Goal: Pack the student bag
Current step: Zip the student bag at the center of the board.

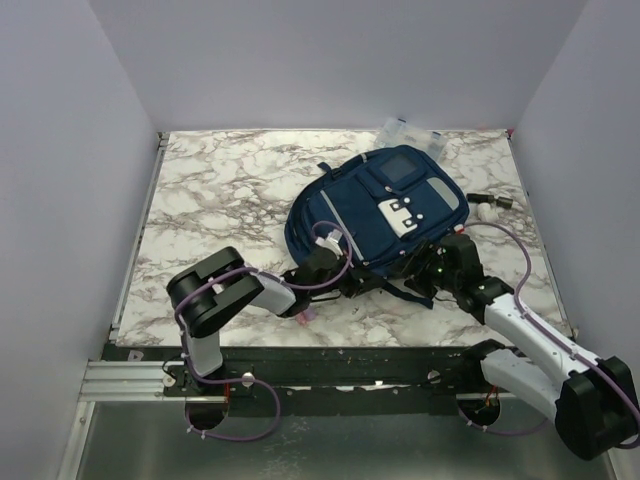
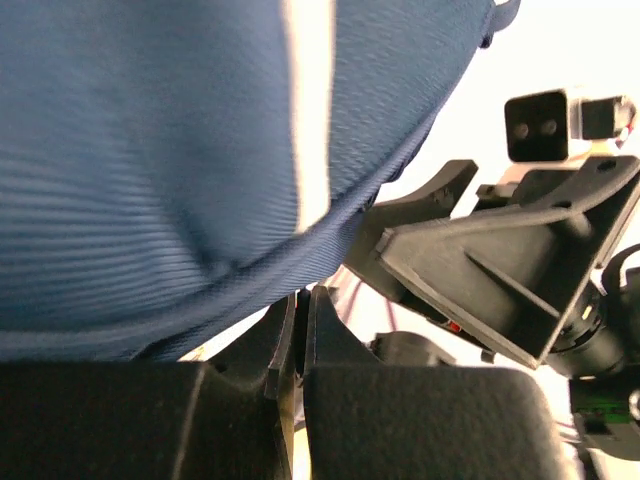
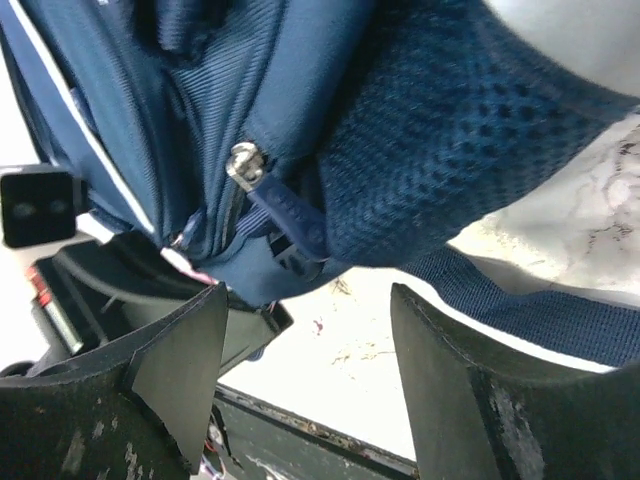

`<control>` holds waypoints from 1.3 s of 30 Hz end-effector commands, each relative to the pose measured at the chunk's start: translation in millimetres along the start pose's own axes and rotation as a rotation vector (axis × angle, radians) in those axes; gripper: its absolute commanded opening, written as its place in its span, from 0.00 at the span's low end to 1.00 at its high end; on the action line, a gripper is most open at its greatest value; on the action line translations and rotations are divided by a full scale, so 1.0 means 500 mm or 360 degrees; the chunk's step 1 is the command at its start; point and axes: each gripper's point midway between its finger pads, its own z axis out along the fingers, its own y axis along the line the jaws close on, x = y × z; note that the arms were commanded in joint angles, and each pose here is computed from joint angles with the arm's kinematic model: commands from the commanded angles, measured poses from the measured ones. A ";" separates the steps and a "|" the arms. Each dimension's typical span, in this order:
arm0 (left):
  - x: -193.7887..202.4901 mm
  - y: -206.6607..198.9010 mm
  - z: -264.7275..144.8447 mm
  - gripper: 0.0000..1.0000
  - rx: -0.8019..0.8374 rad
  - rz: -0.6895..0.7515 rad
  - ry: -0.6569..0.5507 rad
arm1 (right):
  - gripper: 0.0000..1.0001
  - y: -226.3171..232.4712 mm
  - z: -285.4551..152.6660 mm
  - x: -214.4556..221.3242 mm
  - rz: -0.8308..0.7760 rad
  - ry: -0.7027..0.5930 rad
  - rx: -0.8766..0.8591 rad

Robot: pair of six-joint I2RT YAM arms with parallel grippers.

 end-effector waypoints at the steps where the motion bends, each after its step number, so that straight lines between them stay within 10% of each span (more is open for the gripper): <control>1: 0.033 -0.024 -0.006 0.00 -0.0158 0.0433 0.0177 | 0.67 -0.025 0.031 -0.049 0.0075 -0.0219 0.0073; 5: 0.032 0.001 -0.005 0.00 -0.0352 0.0686 0.0309 | 0.56 -0.003 0.055 -0.093 -0.0068 -0.0291 0.0053; 12: -0.023 0.097 -0.039 0.00 -0.0752 0.1103 0.0305 | 0.00 -0.078 0.046 -0.172 -0.0191 -0.0473 0.0366; 29: -0.058 0.150 -0.162 0.00 -0.0987 0.1492 0.0324 | 0.00 -0.077 0.032 -0.315 -0.0418 -0.0484 0.0553; 37: 0.049 0.070 -0.102 0.00 -0.0450 0.1288 0.0553 | 0.02 -0.075 0.040 -0.350 -0.0521 -0.0513 0.0609; 39: 0.075 0.044 -0.087 0.00 -0.0326 0.1233 0.0602 | 0.19 -0.067 0.045 -0.341 -0.0533 -0.0467 0.0572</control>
